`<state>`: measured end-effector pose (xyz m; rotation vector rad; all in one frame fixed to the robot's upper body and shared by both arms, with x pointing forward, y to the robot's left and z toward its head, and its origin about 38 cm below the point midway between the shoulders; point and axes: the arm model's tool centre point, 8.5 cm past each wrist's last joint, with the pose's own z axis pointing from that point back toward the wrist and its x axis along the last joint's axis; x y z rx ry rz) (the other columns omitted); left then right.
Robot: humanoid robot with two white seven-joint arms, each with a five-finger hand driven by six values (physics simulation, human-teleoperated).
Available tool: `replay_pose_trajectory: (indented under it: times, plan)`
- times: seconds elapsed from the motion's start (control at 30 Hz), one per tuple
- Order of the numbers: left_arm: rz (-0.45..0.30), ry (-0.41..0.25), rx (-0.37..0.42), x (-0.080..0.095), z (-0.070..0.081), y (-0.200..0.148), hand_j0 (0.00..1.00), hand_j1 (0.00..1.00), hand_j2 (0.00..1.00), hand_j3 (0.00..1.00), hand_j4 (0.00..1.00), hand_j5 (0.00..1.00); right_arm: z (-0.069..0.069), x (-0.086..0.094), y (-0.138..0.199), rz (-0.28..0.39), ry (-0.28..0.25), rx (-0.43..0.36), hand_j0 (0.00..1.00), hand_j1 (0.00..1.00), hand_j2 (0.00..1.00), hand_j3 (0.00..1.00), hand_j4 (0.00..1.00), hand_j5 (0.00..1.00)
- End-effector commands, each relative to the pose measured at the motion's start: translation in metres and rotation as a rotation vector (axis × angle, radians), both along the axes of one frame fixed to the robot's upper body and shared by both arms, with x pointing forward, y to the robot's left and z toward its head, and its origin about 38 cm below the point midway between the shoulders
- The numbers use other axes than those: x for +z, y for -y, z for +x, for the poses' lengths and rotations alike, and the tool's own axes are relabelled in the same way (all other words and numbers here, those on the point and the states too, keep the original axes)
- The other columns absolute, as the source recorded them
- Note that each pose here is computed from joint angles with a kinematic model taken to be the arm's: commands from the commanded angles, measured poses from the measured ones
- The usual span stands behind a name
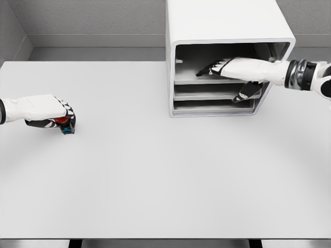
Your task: Slide open multi-storey tabletop storage cabinets and put open load switch and slide close multi-storey tabletop storage cabinets
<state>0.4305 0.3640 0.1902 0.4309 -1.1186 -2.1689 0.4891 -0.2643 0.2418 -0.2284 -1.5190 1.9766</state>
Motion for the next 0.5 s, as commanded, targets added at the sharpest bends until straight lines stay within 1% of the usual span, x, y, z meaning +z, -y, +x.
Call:
replay_pose_trajectory:
  times: [0.0, 0.13, 0.17, 0.3, 0.4, 0.47]
  plan:
    - [0.001, -0.006, 0.001, 0.0, 0.0, 0.0, 0.43, 0.43, 0.43, 0.43, 0.43, 0.43, 0.0, -0.003, 0.0, 0.0, -0.01, -0.002, 1.0, 1.0, 1.0, 1.0, 1.0, 1.0]
    - [0.0, 0.002, 0.001, 0.003, 0.001, 0.0, 0.41, 0.41, 0.41, 0.41, 0.41, 0.41, -0.003, -0.001, -0.002, -0.009, -0.001, 0.01, 1.0, 1.0, 1.0, 1.0, 1.0, 1.0]
    - [0.0, 0.012, 0.0, 0.008, 0.003, 0.0, 0.41, 0.41, 0.41, 0.41, 0.41, 0.41, -0.003, -0.001, -0.002, -0.008, 0.001, 0.011, 1.0, 1.0, 1.0, 1.0, 1.0, 1.0]
    - [0.001, 0.028, 0.001, 0.016, 0.006, -0.001, 0.41, 0.41, 0.41, 0.41, 0.41, 0.41, -0.006, 0.002, -0.003, -0.01, 0.01, 0.021, 1.0, 1.0, 1.0, 1.0, 1.0, 1.0]
    - [0.0, 0.046, -0.004, 0.023, 0.008, 0.001, 0.39, 0.39, 0.39, 0.39, 0.39, 0.39, -0.008, 0.005, 0.003, -0.019, 0.016, 0.016, 1.0, 1.0, 1.0, 1.0, 1.0, 1.0]
    - [-0.001, 0.049, -0.004, 0.025, 0.008, 0.001, 0.38, 0.38, 0.38, 0.38, 0.38, 0.38, -0.008, 0.006, 0.007, -0.024, 0.018, 0.009, 1.0, 1.0, 1.0, 1.0, 1.0, 1.0]
